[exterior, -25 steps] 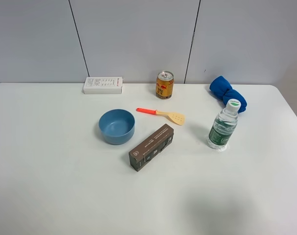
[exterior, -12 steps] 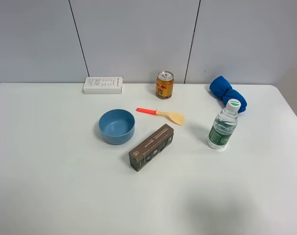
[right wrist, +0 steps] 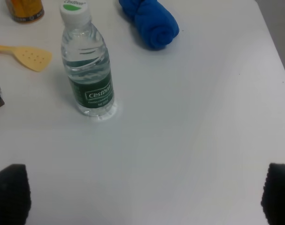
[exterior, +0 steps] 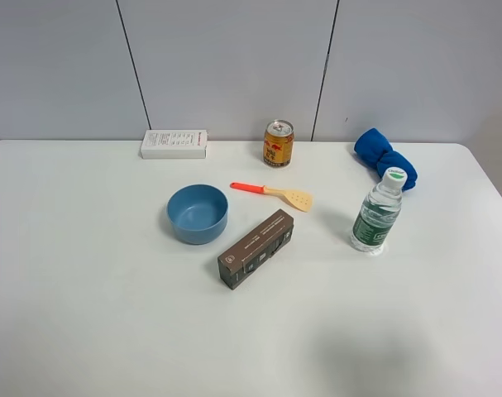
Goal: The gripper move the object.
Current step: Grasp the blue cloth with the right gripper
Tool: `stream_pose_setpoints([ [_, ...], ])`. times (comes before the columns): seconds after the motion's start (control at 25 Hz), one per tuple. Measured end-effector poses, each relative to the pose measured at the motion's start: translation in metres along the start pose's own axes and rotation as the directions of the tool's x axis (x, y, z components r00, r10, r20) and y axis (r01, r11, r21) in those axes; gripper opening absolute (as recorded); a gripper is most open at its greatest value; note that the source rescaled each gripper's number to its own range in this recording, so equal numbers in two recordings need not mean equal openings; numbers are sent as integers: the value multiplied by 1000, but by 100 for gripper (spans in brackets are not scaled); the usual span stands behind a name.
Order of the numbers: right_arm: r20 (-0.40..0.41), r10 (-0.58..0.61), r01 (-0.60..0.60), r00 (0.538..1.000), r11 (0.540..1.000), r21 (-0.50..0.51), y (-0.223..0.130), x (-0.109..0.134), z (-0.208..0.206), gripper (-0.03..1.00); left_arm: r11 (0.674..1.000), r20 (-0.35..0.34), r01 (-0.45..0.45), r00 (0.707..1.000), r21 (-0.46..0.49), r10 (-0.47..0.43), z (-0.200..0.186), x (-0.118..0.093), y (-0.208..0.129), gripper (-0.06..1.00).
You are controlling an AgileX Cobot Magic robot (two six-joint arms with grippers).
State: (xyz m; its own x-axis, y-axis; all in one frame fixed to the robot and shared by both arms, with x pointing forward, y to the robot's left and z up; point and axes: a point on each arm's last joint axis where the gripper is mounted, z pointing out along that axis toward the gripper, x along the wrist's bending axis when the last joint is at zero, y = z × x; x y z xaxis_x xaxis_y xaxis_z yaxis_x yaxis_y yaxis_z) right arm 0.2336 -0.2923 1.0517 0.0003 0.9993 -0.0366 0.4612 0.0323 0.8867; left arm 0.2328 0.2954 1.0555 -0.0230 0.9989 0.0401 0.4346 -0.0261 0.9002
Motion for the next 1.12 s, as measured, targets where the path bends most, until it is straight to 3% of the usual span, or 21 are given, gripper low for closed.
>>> stream_pose_setpoints([
  [0.64,2,-1,1,1000,1000,-23,4,0,-5,100,1000,0,0,1000,0,0,0,0,0,100],
  [0.84,59,-24,33,998,987,-157,39,-4,-39,100,1000,0,0,1000,0,0,0,0,0,100],
  [1.12,109,-31,50,994,983,-177,124,-14,-58,100,1000,0,0,1000,0,0,0,0,0,100],
])
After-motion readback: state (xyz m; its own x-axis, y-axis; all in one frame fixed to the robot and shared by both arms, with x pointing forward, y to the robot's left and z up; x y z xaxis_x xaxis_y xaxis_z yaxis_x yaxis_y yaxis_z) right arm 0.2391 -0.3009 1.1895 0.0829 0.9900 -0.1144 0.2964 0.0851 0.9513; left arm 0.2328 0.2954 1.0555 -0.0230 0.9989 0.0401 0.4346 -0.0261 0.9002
